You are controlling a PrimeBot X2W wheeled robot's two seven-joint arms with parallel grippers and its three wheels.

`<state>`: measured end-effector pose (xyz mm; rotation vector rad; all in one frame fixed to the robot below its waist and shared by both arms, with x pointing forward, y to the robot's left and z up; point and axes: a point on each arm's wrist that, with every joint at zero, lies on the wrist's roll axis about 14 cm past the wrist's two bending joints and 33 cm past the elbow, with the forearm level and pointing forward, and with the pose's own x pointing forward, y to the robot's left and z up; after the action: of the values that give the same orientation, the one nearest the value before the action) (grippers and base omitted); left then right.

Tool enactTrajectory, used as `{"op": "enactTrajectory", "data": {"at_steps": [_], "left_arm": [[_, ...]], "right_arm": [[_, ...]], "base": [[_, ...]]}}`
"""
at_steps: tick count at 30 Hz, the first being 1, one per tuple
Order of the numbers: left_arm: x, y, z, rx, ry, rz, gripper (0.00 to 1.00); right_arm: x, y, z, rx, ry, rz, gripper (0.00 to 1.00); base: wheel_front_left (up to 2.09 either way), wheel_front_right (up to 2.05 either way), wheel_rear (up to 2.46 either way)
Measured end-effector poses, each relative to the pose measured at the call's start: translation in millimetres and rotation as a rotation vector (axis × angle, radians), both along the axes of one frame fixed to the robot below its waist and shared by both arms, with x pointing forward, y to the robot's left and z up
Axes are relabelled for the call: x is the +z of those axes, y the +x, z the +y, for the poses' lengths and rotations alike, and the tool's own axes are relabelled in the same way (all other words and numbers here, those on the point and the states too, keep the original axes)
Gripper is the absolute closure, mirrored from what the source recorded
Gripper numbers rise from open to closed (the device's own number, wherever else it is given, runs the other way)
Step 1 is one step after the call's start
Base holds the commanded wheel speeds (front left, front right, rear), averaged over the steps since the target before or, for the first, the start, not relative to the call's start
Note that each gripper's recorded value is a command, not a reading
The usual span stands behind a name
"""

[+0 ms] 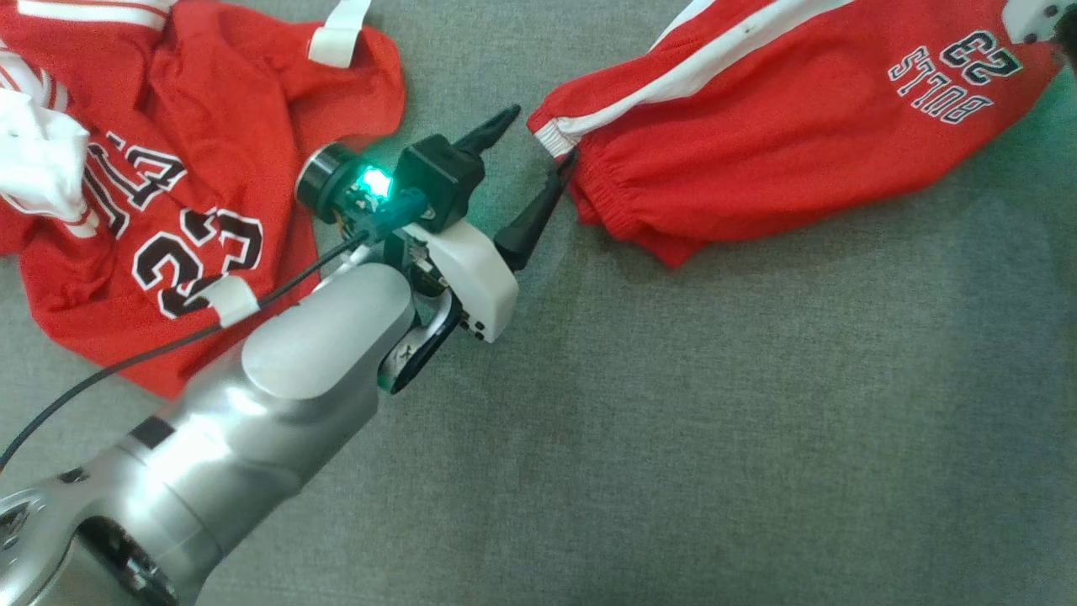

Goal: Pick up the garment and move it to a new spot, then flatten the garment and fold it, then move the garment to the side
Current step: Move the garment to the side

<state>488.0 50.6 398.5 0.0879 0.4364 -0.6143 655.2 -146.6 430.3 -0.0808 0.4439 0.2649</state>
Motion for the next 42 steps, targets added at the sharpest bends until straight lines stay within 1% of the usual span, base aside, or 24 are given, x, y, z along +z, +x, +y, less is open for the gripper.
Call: {"op": "enactTrajectory", "data": {"at_steps": [6, 11, 17, 22, 23, 25, 27, 30, 32, 33, 37, 39, 42], "left_arm": [[24, 7, 11, 0.053, -0.006, -0.078, 0.0], [49, 5, 25, 0.13, -0.042, -0.138, 0.0], [86, 0, 49, 0.268, -0.115, -0.242, 0.0], [121, -8, 71, 0.408, -0.181, -0.344, 0.0], [123, -11, 74, 0.431, -0.191, -0.351, 0.0], [131, -19, 78, 0.471, -0.211, -0.381, 0.0], [137, -27, 80, 0.498, -0.229, -0.41, 0.0], [134, -45, 79, 0.517, -0.235, -0.425, 0.0], [123, -59, 79, 0.537, -0.24, -0.401, 0.0], [118, -66, 77, 0.541, -0.238, -0.393, 0.0], [99, -89, 73, 0.548, -0.221, -0.362, 0.0], [91, -98, 71, 0.548, -0.214, -0.348, 0.0], [80, -107, 71, 0.556, -0.212, -0.323, 0.0]], "right_arm": [[34, 0, -2, -0.027, 0.05, -0.098, 0.0], [73, -7, -2, -0.053, 0.143, -0.211, 0.0], [106, -36, 5, -0.028, 0.222, -0.331, 0.0], [129, -72, 28, 0.024, 0.326, -0.393, 0.0], [133, -79, 29, 0.019, 0.36, -0.404, 0.0], [141, -95, 27, 0.026, 0.37, -0.448, 0.0], [146, -111, 19, -0.004, 0.402, -0.486, 0.0], [135, -142, 9, -0.076, 0.447, -0.509, 0.0], [114, -167, 8, -0.118, 0.446, -0.489, 0.0], [103, -179, 7, -0.151, 0.463, -0.472, 0.0], [66, -228, 1, -0.206, 0.422, -0.413, 0.0], [55, -244, -5, -0.231, 0.417, -0.389, 0.0], [45, -256, -5, -0.249, 0.45, -0.36, 0.0]], "base": [[0.0, 0.0, 0.0], [0.0, 0.0, 0.0], [0.0, 0.0, 0.0], [0.0, 0.0, 0.0], [0.0, 0.0, 0.0], [0.0, 0.0, 0.0], [0.0, 0.0, 0.0], [0.0, 0.0, 0.0], [0.0, 0.0, 0.0], [0.0, 0.0, 0.0], [0.0, 0.0, 0.0], [0.0, 0.0, 0.0], [0.0, 0.0, 0.0]]}}
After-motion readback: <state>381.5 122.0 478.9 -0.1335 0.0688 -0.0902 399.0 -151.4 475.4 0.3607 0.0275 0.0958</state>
